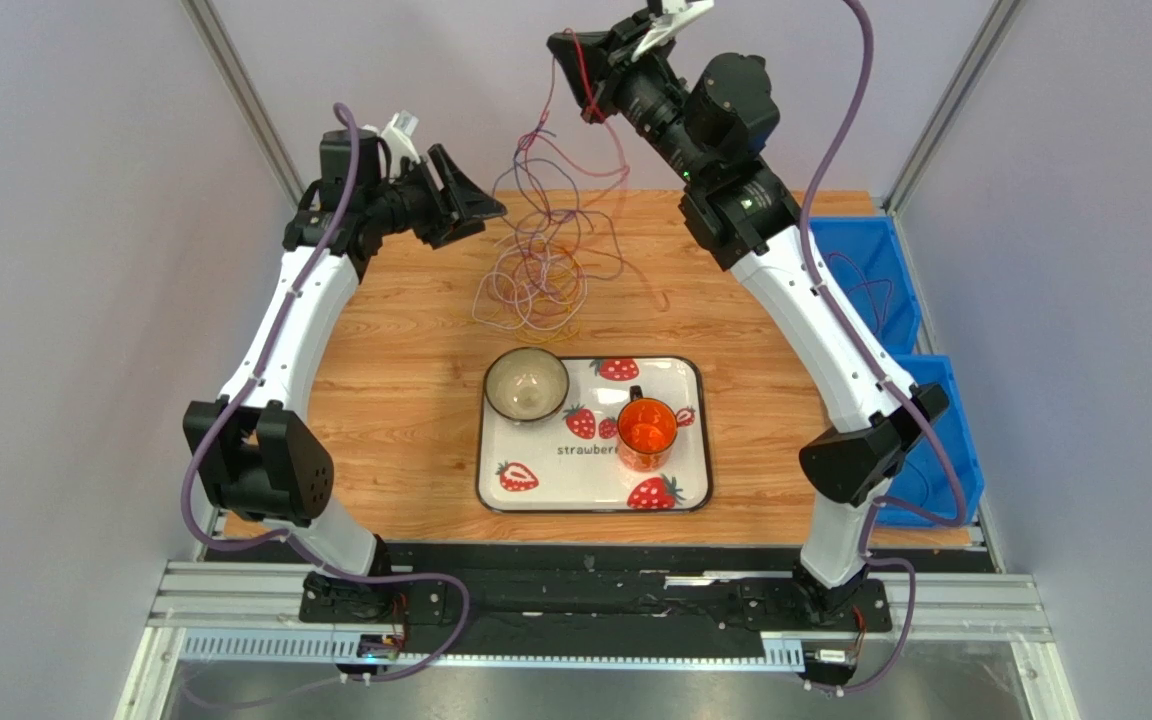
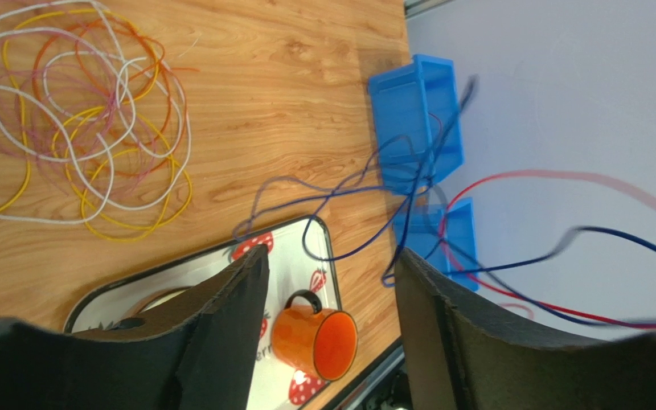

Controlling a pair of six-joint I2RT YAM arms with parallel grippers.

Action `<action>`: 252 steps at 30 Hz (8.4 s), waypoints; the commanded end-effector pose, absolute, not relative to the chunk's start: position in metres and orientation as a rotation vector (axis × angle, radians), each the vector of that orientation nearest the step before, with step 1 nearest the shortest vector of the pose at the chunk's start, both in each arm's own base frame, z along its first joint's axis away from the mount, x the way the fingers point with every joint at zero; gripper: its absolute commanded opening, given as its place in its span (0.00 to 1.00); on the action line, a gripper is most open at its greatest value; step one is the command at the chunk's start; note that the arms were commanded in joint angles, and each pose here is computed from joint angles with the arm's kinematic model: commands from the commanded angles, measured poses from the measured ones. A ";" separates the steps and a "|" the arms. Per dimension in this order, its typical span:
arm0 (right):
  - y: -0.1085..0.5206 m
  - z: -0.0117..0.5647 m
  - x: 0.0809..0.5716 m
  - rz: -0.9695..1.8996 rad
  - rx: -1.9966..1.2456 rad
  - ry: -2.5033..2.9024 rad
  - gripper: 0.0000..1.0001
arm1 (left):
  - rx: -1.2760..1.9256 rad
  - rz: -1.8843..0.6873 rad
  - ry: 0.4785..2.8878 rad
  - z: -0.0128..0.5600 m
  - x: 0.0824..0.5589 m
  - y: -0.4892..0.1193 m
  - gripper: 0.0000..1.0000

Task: Untangle the cables
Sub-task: Untie the cable, then place the cable in the bin.

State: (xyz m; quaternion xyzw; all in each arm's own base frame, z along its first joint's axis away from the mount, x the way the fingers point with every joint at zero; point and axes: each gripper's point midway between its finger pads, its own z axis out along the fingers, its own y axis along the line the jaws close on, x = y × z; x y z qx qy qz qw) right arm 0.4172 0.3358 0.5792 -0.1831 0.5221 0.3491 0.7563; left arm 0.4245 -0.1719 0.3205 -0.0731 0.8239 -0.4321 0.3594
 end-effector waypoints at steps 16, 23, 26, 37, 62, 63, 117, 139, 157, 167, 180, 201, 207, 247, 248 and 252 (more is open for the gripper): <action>0.372 0.511 0.451 0.770 -0.464 1.278 0.00 | 0.203 -1.146 1.812 0.361 0.411 -0.196 0.70; 0.369 0.513 0.440 0.789 -0.479 1.273 0.00 | 0.190 -1.063 1.839 0.345 0.436 -0.201 0.69; 0.369 0.513 0.437 0.790 -0.495 1.273 0.00 | 0.188 -1.018 1.832 0.348 0.444 -0.201 0.66; 0.368 0.514 0.431 0.795 -0.520 1.266 0.00 | 0.394 -0.663 1.706 0.377 0.414 -0.219 0.76; 0.369 0.516 0.423 0.841 -0.519 1.274 0.00 | 0.341 -0.523 1.601 0.392 0.440 -0.225 0.68; 0.369 0.515 0.423 0.840 -0.519 1.277 0.00 | 0.337 -0.525 1.601 0.391 0.444 -0.227 0.62; 0.269 0.579 0.430 0.540 -0.366 1.200 0.00 | -0.107 -0.341 2.149 0.217 0.512 -0.096 0.78; 0.139 0.681 0.390 0.118 -0.111 0.965 0.00 | -0.134 -0.416 2.322 0.213 0.502 -0.105 0.96; 0.064 0.717 0.363 0.030 0.037 0.866 0.00 | -0.737 -0.316 2.482 0.138 0.488 0.045 0.93; 0.053 0.715 0.364 0.008 0.039 0.855 0.00 | -0.737 -0.318 2.398 0.155 0.487 0.061 0.92; 0.001 0.687 0.359 -0.147 0.076 0.850 0.00 | -0.619 -0.523 2.300 0.190 0.492 0.023 0.90; -0.047 0.716 0.376 -0.195 0.133 0.786 0.00 | -0.235 -0.553 2.263 0.221 0.292 -0.057 0.93; -0.060 0.739 0.368 -0.199 0.152 0.716 0.00 | -0.202 -0.513 2.229 0.212 0.262 -0.059 0.93; -0.161 0.492 0.514 -0.110 0.354 1.226 0.00 | -0.087 -0.512 2.296 0.200 0.245 -0.088 0.91; -0.162 0.489 0.515 -0.113 0.358 1.235 0.00 | -0.085 -0.513 2.298 0.200 0.245 -0.088 0.92; -0.169 0.469 0.517 -0.142 0.392 1.291 0.00 | -0.083 -0.516 2.293 0.201 0.245 -0.089 0.91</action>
